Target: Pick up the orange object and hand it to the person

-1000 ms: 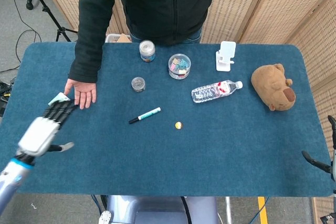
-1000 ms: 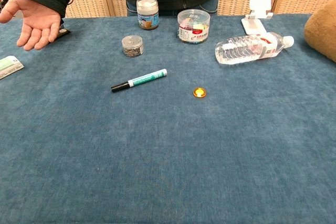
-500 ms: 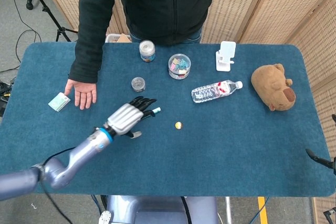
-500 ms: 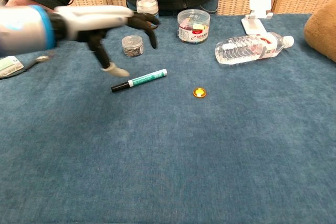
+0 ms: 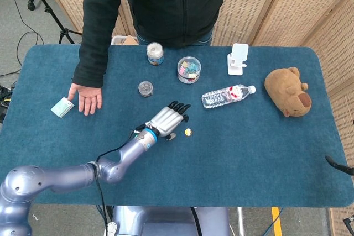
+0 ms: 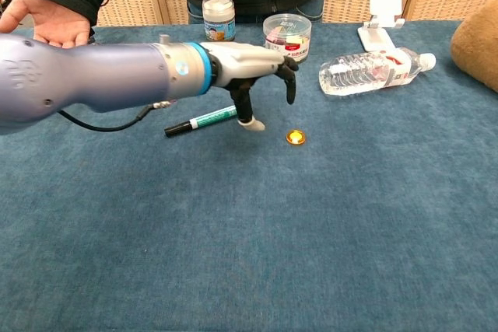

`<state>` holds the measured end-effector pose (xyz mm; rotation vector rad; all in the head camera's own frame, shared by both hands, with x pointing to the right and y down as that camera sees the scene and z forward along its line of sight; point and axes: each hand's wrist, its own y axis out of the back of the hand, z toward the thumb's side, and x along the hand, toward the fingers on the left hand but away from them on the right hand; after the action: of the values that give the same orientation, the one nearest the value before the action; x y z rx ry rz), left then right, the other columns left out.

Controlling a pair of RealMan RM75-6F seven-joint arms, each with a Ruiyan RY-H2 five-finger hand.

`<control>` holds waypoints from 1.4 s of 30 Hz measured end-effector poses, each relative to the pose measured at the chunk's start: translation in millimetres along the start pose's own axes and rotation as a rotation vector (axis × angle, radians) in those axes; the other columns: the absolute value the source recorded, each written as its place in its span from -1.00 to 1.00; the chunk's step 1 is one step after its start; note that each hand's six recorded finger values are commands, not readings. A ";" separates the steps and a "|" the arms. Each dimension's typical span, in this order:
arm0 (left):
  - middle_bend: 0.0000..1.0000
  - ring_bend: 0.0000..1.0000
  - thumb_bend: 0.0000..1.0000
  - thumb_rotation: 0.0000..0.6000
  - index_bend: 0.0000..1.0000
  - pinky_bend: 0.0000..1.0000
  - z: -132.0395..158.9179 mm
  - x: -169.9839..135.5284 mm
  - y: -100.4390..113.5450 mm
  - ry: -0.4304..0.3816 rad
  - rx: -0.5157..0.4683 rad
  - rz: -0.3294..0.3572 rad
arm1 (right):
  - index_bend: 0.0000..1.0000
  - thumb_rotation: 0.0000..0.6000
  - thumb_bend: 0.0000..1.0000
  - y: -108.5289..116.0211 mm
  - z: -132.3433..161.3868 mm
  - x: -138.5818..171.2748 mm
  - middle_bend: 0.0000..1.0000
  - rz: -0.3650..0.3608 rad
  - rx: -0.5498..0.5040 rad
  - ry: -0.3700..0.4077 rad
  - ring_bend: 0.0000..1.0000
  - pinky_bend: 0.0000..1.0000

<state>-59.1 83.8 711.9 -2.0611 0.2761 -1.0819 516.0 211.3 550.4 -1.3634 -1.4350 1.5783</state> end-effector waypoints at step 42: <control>-1.00 -1.00 -0.29 1.00 -0.08 -1.00 30.0 39.0 -29.0 0.054 0.047 -0.078 | -1.00 1.00 -1.00 5.9 -8.7 -1.0 -1.00 -0.014 -0.020 -0.023 -1.00 -1.00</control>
<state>-16.3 99.7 746.3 -2.0177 0.1960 -1.1813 525.6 212.0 546.0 -1.3479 -1.4751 1.5789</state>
